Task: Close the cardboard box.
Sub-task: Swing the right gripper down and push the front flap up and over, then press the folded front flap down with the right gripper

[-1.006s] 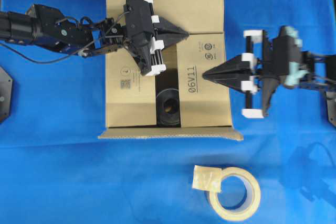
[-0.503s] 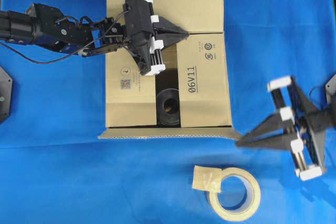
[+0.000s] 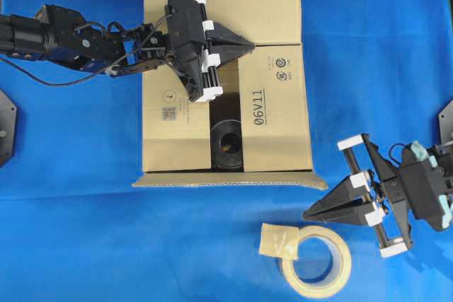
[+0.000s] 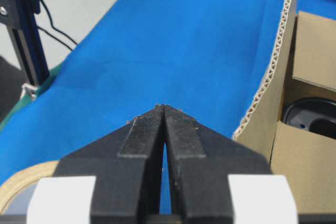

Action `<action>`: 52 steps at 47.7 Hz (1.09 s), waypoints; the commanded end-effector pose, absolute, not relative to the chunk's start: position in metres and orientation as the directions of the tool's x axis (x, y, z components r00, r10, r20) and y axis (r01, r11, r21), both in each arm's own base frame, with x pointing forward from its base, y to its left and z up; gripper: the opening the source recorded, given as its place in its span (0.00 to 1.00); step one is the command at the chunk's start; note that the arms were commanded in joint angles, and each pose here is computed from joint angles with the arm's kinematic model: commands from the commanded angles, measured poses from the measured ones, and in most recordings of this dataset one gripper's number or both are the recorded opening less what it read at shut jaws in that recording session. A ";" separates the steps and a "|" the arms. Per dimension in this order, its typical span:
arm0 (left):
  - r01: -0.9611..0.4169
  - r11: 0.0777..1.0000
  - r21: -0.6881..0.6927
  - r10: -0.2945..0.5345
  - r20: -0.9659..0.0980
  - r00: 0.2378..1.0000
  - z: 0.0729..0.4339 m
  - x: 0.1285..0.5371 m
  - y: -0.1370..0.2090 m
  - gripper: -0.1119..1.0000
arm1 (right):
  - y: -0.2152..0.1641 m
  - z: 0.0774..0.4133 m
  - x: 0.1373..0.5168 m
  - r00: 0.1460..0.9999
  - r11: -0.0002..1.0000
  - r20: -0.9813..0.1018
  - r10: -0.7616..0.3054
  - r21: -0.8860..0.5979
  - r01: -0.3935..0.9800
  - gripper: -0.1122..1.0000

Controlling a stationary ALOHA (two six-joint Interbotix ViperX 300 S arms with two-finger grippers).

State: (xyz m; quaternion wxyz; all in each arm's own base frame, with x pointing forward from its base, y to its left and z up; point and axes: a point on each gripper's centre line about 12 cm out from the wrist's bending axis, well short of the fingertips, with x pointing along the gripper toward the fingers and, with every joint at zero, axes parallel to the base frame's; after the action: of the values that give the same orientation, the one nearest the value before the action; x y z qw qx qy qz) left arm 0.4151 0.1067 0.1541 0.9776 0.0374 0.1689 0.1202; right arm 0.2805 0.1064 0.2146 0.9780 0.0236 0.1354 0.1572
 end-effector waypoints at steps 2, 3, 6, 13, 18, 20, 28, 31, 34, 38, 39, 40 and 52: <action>-0.231 0.966 0.113 0.255 -0.304 0.918 0.162 0.415 0.109 0.10 | 0.105 0.221 0.283 0.924 0.951 -0.225 0.308 0.087 -0.296 0.10; -0.231 0.966 0.113 0.255 -0.302 0.919 0.162 0.415 0.109 0.10 | 0.104 0.221 0.283 0.926 0.952 -0.225 0.305 0.088 -0.292 0.10; -0.231 0.966 0.113 0.255 -0.302 0.919 0.163 0.415 0.109 0.10 | 0.099 0.222 0.285 0.931 0.957 -0.223 0.289 0.088 -0.276 0.10; -0.233 0.967 0.108 0.255 -0.302 0.919 0.163 0.415 0.109 0.10 | 0.082 0.223 0.286 0.946 0.970 -0.220 0.239 0.089 -0.225 0.10; -0.231 0.967 0.107 0.253 -0.305 0.918 0.162 0.414 0.108 0.10 | 0.065 0.225 0.285 0.959 0.981 -0.211 0.188 0.092 -0.171 0.10; -0.229 0.967 0.108 0.252 -0.305 0.918 0.162 0.414 0.108 0.10 | 0.058 0.224 0.285 0.964 0.985 -0.212 0.164 0.096 -0.146 0.10; -0.226 0.968 0.108 0.249 -0.304 0.920 0.163 0.414 0.107 0.10 | 0.026 0.214 0.287 0.963 0.991 -0.264 0.047 0.136 -0.011 0.10; -0.227 0.968 0.107 0.249 -0.305 0.919 0.162 0.415 0.107 0.10 | 0.017 0.206 0.288 0.953 0.989 -0.302 0.012 0.147 0.034 0.10; -0.228 0.968 0.107 0.250 -0.305 0.919 0.162 0.414 0.107 0.10 | 0.012 0.199 0.290 0.944 0.987 -0.331 -0.007 0.150 0.060 0.10; -0.226 0.968 0.108 0.249 -0.305 0.919 0.162 0.415 0.107 0.10 | 0.005 0.188 0.292 0.928 0.983 -0.370 -0.029 0.156 0.093 0.10; -0.227 0.968 0.107 0.249 -0.304 0.920 0.163 0.414 0.107 0.10 | 0.004 0.187 0.292 0.926 0.983 -0.376 -0.033 0.157 0.099 0.10; -0.226 0.968 0.108 0.249 -0.304 0.920 0.163 0.414 0.107 0.10 | 0.003 0.184 0.293 0.922 0.982 -0.385 -0.037 0.159 0.106 0.10; -0.228 0.968 0.107 0.250 -0.304 0.919 0.163 0.414 0.107 0.10 | 0.001 0.164 0.298 0.893 0.977 -0.447 -0.048 0.164 0.135 0.10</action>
State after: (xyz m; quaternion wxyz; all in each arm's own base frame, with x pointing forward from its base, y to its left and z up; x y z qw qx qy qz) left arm 0.4145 0.1057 0.1528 0.9773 0.0361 0.1716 0.1187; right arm 0.2939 0.0028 0.1624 0.9683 0.0912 0.2286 -0.0433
